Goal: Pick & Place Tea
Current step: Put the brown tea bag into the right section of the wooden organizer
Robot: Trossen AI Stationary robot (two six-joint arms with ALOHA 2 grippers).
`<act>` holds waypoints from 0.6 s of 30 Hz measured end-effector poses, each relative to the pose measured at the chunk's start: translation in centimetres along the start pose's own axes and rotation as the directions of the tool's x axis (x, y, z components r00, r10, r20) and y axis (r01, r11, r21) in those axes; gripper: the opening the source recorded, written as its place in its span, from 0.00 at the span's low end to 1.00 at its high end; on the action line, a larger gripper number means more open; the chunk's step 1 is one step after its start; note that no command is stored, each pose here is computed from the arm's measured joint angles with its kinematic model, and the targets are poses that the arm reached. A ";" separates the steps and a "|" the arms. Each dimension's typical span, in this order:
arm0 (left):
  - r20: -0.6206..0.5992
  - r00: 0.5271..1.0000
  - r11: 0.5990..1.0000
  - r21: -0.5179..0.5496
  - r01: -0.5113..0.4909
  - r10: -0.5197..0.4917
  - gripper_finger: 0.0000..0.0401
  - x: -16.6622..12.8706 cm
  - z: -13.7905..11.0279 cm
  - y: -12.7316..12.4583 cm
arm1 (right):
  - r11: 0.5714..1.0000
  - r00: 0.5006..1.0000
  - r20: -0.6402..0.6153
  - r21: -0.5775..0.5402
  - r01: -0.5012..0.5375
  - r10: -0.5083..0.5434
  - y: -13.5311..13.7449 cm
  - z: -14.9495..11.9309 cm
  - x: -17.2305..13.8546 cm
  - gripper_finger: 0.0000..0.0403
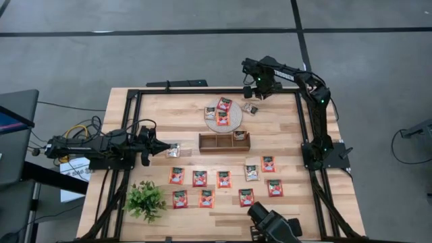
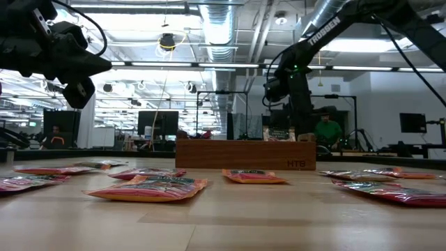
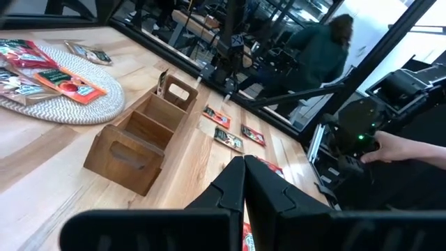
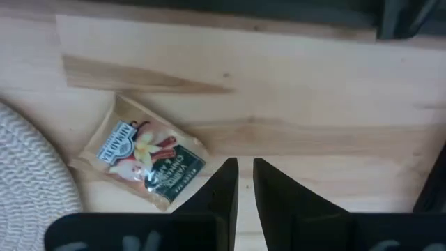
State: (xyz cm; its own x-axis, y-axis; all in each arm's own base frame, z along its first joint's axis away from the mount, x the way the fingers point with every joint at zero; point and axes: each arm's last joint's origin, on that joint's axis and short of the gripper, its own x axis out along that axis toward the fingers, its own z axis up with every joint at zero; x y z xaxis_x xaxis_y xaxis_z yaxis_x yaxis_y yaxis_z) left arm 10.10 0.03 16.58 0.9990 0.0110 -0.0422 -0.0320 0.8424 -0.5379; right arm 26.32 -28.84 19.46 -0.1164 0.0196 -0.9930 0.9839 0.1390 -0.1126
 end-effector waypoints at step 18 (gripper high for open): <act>0.004 1.000 1.000 0.004 -0.006 0.006 0.00 0.0 0.0 0.0 | 0.992 0.992 0.002 0.028 -0.123 0.123 1.0 0.4 0.4 0.13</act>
State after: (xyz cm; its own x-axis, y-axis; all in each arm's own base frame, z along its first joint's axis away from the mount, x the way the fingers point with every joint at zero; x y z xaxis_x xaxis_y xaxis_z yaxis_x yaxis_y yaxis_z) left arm 10.10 0.05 16.58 0.9989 0.0186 -0.0421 -0.0383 0.8444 -0.5344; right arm 27.36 -29.10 18.96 0.0059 0.0348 -0.9994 0.9941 0.1077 0.0096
